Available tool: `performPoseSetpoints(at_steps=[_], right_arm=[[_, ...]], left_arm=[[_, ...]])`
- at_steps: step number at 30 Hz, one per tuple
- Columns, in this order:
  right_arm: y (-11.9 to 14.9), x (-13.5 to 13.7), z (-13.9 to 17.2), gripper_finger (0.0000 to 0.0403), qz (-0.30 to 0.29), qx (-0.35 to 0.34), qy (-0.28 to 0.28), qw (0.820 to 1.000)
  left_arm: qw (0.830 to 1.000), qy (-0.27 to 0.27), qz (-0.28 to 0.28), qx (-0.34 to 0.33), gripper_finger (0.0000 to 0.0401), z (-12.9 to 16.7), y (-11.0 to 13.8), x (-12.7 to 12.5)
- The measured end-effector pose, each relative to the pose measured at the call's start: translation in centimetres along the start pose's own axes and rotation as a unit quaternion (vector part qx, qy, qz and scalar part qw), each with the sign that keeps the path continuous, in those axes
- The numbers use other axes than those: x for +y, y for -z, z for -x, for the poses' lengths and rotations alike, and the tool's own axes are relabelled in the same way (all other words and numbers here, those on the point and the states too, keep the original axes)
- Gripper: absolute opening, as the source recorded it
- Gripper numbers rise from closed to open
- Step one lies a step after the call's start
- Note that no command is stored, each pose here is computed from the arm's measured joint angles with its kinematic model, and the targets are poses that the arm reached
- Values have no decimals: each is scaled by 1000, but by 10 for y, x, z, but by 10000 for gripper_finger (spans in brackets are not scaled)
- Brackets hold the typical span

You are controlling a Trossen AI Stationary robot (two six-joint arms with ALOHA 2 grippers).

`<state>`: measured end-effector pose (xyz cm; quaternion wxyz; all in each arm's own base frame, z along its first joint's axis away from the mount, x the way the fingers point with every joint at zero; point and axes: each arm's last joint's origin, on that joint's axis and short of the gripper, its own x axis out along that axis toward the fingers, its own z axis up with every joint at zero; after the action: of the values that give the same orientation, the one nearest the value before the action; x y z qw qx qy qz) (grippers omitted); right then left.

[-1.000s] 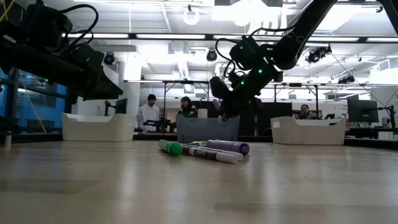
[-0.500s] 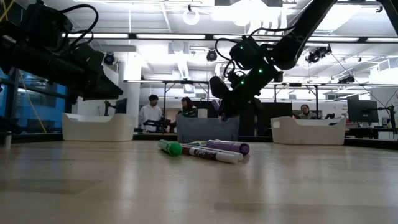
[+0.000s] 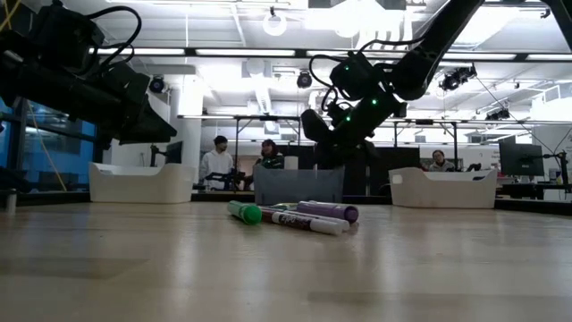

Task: Pick & Place Markers
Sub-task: Put the light green marker pen into the black bin

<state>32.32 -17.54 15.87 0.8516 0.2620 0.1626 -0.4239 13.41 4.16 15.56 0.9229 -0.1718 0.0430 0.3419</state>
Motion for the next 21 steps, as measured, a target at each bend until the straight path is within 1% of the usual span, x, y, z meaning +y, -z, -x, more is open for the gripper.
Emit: performPoseSetpoints(at_steps=[8,13,17,21], right_arm=[[-2,4,0,113,25,1,-39,999],[-3,5,2,113,56,7,-54,997],[-11,8,11,113,73,1,-65,995],[-21,11,27,113,78,6,-74,994]], left_arm=[[1000,0,0,0,131,0,0,0],[1000,0,0,0,131,0,0,0],[1000,0,0,0,131,0,0,0],[1000,0,0,0,131,0,0,0]])
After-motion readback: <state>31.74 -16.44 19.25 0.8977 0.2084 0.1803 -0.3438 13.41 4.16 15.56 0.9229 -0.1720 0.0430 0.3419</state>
